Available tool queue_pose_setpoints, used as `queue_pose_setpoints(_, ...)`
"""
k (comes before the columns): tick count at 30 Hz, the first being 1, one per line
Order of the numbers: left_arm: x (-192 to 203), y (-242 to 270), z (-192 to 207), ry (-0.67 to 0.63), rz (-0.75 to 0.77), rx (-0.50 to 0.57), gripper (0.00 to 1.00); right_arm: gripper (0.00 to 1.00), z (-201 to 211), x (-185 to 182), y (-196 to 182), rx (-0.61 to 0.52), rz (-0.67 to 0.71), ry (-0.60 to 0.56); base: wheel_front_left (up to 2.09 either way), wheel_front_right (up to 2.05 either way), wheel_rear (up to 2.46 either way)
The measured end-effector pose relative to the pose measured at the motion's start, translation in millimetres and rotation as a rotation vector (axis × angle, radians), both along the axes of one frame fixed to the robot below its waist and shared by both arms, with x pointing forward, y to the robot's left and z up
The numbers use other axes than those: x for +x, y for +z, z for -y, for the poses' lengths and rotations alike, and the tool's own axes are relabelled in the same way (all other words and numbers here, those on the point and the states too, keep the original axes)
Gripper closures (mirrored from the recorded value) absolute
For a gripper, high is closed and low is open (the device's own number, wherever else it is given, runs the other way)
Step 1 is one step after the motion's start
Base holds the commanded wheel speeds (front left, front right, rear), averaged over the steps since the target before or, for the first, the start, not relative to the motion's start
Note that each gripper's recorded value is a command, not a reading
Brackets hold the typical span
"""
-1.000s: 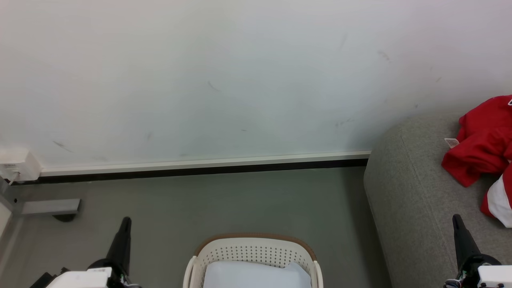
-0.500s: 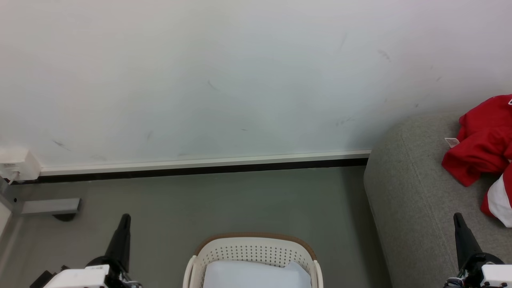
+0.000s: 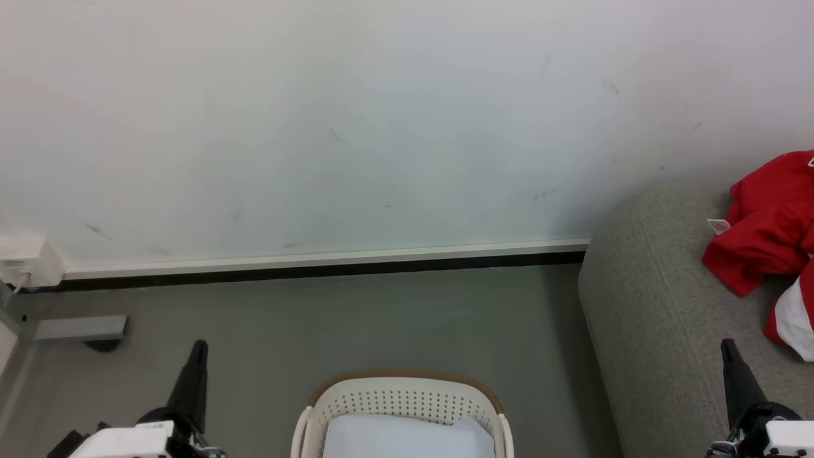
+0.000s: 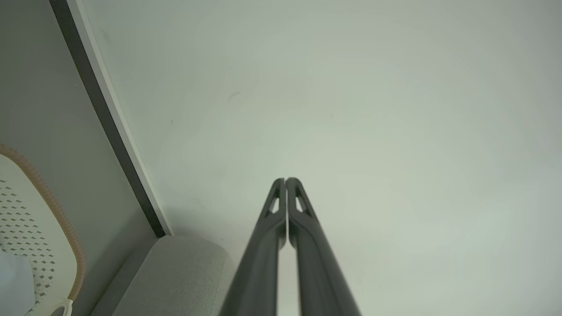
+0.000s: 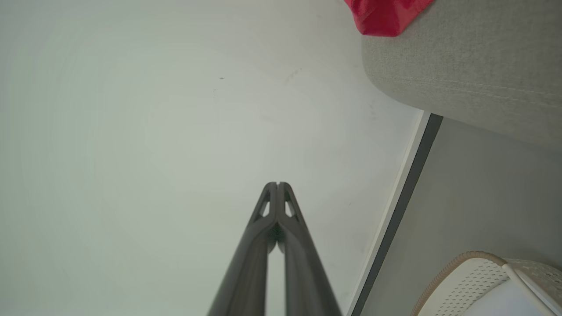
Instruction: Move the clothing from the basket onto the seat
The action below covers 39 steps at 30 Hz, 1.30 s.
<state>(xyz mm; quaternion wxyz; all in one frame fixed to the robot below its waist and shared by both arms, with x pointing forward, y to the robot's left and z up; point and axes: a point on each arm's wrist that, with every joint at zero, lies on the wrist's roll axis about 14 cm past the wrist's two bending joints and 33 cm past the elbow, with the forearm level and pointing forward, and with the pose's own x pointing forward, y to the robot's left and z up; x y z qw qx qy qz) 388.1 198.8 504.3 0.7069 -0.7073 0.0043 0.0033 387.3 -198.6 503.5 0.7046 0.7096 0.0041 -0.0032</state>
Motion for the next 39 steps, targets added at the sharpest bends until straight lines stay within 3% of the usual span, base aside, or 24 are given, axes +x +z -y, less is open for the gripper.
queue_pose_setpoints(39, 0.0, 0.0, 0.0, 0.000, 0.000, 0.000, 1.00, 1.00, 0.0, 0.0, 0.0, 0.000, 0.000, 0.000, 0.00, 0.00, 0.00)
